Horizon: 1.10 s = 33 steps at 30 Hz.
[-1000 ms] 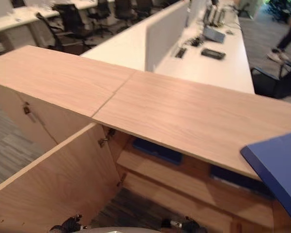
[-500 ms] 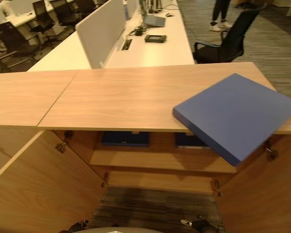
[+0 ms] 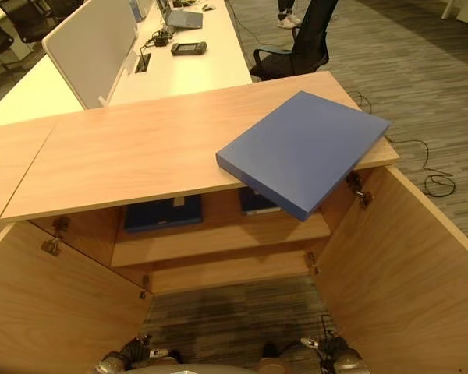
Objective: Put the empty folder in the office cabinet
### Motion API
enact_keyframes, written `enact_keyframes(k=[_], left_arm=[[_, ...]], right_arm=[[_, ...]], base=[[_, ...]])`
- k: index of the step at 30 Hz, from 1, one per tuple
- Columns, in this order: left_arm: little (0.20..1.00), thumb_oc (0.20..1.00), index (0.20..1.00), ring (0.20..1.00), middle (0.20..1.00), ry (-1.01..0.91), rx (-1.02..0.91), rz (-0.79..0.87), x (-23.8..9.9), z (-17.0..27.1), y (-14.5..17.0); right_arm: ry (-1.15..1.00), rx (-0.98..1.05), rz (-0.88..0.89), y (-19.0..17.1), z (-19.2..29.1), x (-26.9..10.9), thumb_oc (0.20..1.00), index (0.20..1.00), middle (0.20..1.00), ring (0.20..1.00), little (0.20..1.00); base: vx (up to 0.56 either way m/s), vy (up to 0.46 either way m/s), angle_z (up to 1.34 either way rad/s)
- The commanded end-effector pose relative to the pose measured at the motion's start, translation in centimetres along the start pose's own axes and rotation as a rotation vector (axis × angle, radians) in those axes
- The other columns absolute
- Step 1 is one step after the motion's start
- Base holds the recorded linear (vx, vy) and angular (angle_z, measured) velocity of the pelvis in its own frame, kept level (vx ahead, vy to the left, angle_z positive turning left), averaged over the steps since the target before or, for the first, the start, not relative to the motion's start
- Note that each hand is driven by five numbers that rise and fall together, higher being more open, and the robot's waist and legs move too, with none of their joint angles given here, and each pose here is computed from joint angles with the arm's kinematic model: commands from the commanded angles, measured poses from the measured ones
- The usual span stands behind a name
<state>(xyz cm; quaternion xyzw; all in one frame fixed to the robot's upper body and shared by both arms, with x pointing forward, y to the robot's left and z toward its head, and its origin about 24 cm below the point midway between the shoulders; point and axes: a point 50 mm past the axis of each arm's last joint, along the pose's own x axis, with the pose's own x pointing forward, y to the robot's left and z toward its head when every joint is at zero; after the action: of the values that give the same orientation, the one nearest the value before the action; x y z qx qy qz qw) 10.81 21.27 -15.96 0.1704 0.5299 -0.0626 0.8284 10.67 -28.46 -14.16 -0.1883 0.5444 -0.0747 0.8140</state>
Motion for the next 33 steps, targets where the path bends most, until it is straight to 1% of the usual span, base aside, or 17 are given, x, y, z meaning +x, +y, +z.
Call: enact_keyframes(k=[1, 7, 10, 13, 14, 15, 16, 18, 21, 23, 25, 27, 28, 29, 30, 31, 33], left_arm=[[1.000, 1.000, 1.000, 1.000, 1.000, -0.007, 0.039, 0.021, -0.1, -0.1, 1.0], [1.000, 1.000, 1.000, 1.000, 1.000, 0.007, 0.053, 0.049, -0.4, -0.9, 1.9], [1.000, 1.000, 1.000, 1.000, 1.000, 0.013, 0.043, 0.066, -0.6, -1.4, 2.4], [1.000, 1.000, 1.000, 1.000, 1.000, 0.016, 0.038, 0.070, -0.8, -1.9, 2.4], [1.000, 1.000, 1.000, 1.000, 1.000, 0.016, 0.039, 0.068, -0.8, -1.9, 2.4], [1.000, 1.000, 1.000, 1.000, 1.000, 0.016, 0.026, 0.072, -0.8, -2.1, 2.3], [1.000, 1.000, 1.000, 1.000, 1.000, 0.017, 0.020, 0.074, -0.8, -2.1, 2.3], [1.000, 1.000, 1.000, 1.000, 1.000, 0.015, 0.015, 0.077, -0.8, -2.1, 2.2], [1.000, 1.000, 1.000, 1.000, 1.000, 0.018, 0.024, 0.071, -0.9, -2.4, 2.1], [1.000, 1.000, 1.000, 1.000, 1.000, 0.021, 0.033, 0.071, -0.9, -2.5, 2.1], [1.000, 1.000, 1.000, 1.000, 1.000, 0.022, 0.036, 0.075, -1.0, -2.6, 2.2], [1.000, 1.000, 1.000, 1.000, 1.000, 0.017, 0.039, 0.076, -1.0, -2.5, 2.2], [1.000, 1.000, 1.000, 1.000, 1.000, 0.016, 0.039, 0.075, -1.0, -2.4, 2.1], [1.000, 1.000, 1.000, 1.000, 1.000, 0.012, 0.040, 0.074, -0.9, -2.3, 2.1], [1.000, 1.000, 1.000, 1.000, 1.000, 0.009, 0.041, 0.070, -0.9, -2.3, 1.9], [1.000, 1.000, 1.000, 1.000, 1.000, 0.009, 0.041, 0.070, -0.9, -2.3, 1.9], [1.000, 1.000, 1.000, 1.000, 1.000, 0.010, 0.047, 0.067, -1.0, -2.4, 1.8]], right_arm=[[-0.114, -0.026, 0.021, 1.0, 3.6, 0.3, 1.000, 1.000, 1.000, 1.000, 1.000], [-0.220, 0.004, -0.038, -0.7, 5.6, 0.1, 1.000, 1.000, 1.000, 1.000, 1.000], [-0.328, 0.004, -0.111, -2.9, 7.4, -0.6, 1.000, 1.000, 1.000, 1.000, 1.000], [-0.484, 0.000, -0.248, -6.5, 9.9, -2.2, 1.000, 1.000, 1.000, 1.000, 1.000], [-0.483, 0.000, -0.249, -6.6, 9.8, -2.2, 1.000, 1.000, 1.000, 1.000, 1.000], [-0.572, -0.020, -0.352, -8.8, 11.4, -3.5, 1.000, 1.000, 1.000, 1.000, 1.000], [-0.613, -0.037, -0.418, -10.1, 12.0, -4.3, 1.000, 1.000, 1.000, 1.000, 1.000], [-0.677, -0.088, -0.521, -11.9, 13.2, -5.7, 1.000, 1.000, 1.000, 1.000, 1.000], [-0.766, -0.212, -0.739, -15.3, 15.1, -8.5, 1.000, 1.000, 1.000, 1.000, 1.000], [-0.787, -0.277, -0.853, -16.9, 15.7, -9.9, 1.000, 1.000, 1.000, 1.000, 1.000], [-0.834, -0.347, -0.966, -18.1, 16.7, -11.9, 1.000, 1.000, 1.000, 1.000, 1.000], [-0.837, -0.388, -1.065, -19.5, 17.1, -13.1, 1.000, 1.000, 1.000, 1.000, 1.000], [-0.837, -0.389, -1.067, -19.5, 17.1, -13.1, 1.000, 1.000, 1.000, 1.000, 1.000], [-0.855, -0.406, -1.104, -19.9, 17.5, -13.9, 1.000, 1.000, 1.000, 1.000, 1.000], [-0.882, -0.440, -1.191, -20.5, 18.2, -15.2, 1.000, 1.000, 1.000, 1.000, 1.000], [-0.882, -0.440, -1.192, -20.5, 18.2, -15.2, 1.000, 1.000, 1.000, 1.000, 1.000], [-0.875, -0.554, -1.285, -21.4, 18.8, -16.5, 1.000, 1.000, 1.000, 1.000, 1.000]], base=[[0.05, 0.042, 0.28], [0.03, 0.042, 0.00], [-0.01, 0.058, -0.09], [0.00, 0.055, 0.00], [-0.02, 0.053, -0.01], [-0.02, 0.045, -0.01], [-0.03, 0.056, 0.02], [-0.03, 0.039, 0.02], [-0.01, 0.023, 0.00], [0.00, 0.000, 0.00], [0.00, 0.000, 0.00], [0.00, 0.000, 0.00], [0.00, 0.000, 0.00], [0.00, 0.000, 0.00], [-0.01, 0.004, 0.03], [0.00, 0.000, 0.00], [0.00, 0.000, 0.00]])
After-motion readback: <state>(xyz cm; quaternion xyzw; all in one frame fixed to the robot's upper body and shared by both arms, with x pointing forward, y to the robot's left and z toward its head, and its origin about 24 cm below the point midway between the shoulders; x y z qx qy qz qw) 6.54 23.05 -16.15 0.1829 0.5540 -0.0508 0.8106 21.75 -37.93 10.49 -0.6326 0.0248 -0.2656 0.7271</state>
